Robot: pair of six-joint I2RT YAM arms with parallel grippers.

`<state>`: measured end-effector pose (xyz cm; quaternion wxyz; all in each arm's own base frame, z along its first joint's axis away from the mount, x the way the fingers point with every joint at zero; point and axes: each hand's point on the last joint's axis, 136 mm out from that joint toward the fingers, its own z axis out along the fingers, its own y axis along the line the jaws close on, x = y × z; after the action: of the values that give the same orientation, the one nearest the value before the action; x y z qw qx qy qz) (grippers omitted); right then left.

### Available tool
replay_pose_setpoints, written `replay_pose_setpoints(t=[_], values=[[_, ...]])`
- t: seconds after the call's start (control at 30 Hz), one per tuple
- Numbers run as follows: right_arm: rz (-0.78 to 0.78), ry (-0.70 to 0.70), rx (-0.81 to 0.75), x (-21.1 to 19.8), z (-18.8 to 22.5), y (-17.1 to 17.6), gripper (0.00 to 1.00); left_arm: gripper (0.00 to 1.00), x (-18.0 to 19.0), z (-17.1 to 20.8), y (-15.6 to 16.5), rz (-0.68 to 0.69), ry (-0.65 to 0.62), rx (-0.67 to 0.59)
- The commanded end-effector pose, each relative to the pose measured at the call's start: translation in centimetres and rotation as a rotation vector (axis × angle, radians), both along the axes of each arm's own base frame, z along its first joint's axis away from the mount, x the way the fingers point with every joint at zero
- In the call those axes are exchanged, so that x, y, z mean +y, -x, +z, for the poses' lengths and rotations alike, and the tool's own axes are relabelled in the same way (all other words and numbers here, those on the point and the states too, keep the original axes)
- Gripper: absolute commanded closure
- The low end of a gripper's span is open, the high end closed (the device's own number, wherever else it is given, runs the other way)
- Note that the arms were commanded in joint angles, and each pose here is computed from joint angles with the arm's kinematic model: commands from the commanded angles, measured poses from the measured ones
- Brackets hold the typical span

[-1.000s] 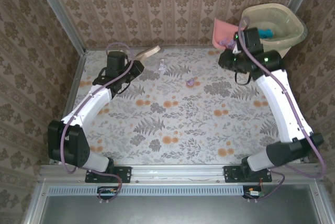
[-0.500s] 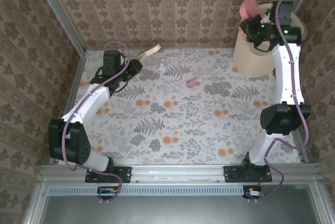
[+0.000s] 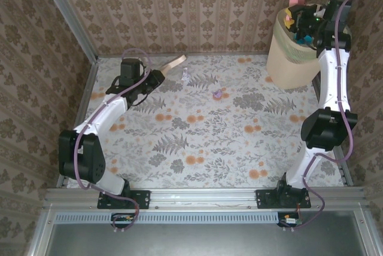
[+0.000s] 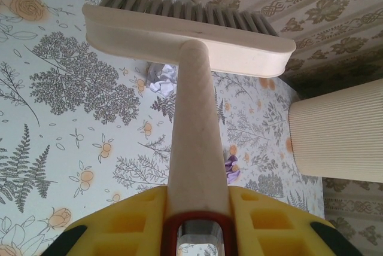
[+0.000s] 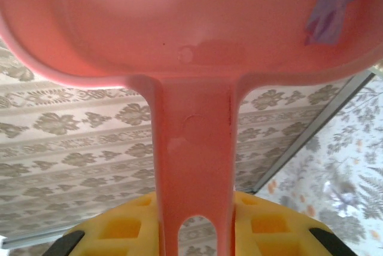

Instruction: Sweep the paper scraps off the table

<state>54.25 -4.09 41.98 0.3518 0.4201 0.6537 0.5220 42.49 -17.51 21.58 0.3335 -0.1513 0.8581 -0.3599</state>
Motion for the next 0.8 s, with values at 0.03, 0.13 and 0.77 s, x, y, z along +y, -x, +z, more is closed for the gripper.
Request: replay_pose_setpoints(t=[0.03,0.13,0.77], values=[[-0.007,-0.118,-0.078,-0.4,3.8,1.1,1.0,1.0,-0.4,2.9,-0.8,-0.022,0.027,-0.093],[-0.009,-0.133,-0.076,-0.6,3.8,1.5,1.0,1.0,-0.4,3.0,-0.8,-0.022,0.023,-0.095],[-0.01,-0.192,-0.171,0.4,7.1,5.9,1.0,1.0,-0.9,3.3,-0.5,-0.045,0.006,-0.106]])
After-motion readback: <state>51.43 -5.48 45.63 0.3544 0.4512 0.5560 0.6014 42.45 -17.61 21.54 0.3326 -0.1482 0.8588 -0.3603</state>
